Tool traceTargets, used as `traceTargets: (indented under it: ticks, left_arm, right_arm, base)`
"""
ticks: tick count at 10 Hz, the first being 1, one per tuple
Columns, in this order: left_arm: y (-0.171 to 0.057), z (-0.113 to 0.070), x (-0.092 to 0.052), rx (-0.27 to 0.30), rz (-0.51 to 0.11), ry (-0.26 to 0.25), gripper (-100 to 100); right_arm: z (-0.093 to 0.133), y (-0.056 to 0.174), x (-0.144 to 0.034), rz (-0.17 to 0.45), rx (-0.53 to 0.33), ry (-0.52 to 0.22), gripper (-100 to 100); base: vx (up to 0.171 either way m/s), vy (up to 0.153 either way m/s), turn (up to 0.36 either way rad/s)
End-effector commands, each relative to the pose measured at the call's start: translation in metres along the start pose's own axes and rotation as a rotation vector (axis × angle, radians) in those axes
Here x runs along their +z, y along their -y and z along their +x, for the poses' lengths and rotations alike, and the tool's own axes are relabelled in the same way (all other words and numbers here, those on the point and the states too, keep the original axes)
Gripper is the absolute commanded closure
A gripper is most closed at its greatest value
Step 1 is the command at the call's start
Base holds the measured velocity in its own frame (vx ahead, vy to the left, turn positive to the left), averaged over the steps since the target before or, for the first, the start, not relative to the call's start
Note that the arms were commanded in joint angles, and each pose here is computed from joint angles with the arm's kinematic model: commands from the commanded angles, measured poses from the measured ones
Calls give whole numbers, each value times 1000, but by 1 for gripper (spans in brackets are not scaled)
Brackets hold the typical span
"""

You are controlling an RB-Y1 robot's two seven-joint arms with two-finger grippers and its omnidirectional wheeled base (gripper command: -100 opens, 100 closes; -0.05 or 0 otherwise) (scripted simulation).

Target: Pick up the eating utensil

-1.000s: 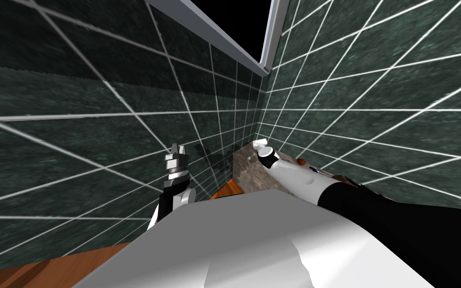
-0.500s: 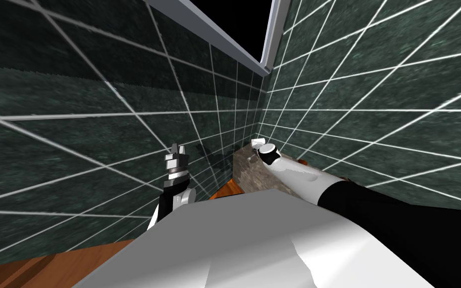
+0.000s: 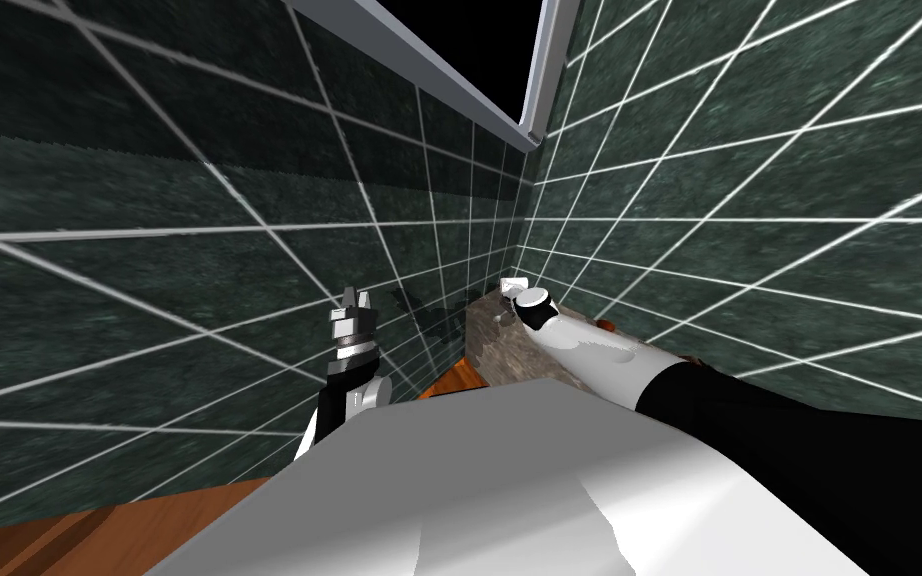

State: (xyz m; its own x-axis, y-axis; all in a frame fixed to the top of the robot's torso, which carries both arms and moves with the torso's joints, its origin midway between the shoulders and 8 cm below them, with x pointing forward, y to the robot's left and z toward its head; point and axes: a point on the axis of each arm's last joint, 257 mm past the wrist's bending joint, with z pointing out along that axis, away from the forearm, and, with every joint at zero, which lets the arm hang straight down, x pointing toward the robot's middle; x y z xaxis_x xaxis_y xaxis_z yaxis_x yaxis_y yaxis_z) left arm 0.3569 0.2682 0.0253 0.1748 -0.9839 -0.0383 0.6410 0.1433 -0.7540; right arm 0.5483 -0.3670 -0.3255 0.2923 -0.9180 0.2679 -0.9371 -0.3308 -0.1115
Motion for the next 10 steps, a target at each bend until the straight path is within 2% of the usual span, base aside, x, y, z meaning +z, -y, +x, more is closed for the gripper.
traceTargets:
  ticks: [1,2,3,4,5,6,7,10]
  left_arm:
    - [0,0,0,0,0,0,0]
    - [0,0,0,0,0,0,0]
    - [0,0,0,0,0,0,0]
    - [0,0,0,0,0,0,0]
    - [0,0,0,0,0,0,0]
    - [0,0,0,0,0,0,0]
    - [0,0,0,0,0,0,0]
    - [0,0,0,0,0,0,0]
  right_arm:
    - [-4,3,-1,2,2,14,-100]
    - [-12,6,-2,6,3,37,-100]
    - [-8,4,-2,5,2,25,-100]
    - [-9,5,-2,5,2,28,0]
    - [5,-8,6,-1,20,27,-100]
    - [19,-8,2,8,50,3,-100]
    - [25,-27,18,-8,46,25,-100]
    - [25,-27,18,-8,46,25,-100]
  base:
    - [4,-11,12]
    - [6,-17,6]
    - [3,-9,4]
    - [0,0,0]
    - [4,27,120]
    - [4,35,82]
    - [3,65,202]
    - [2,24,18]
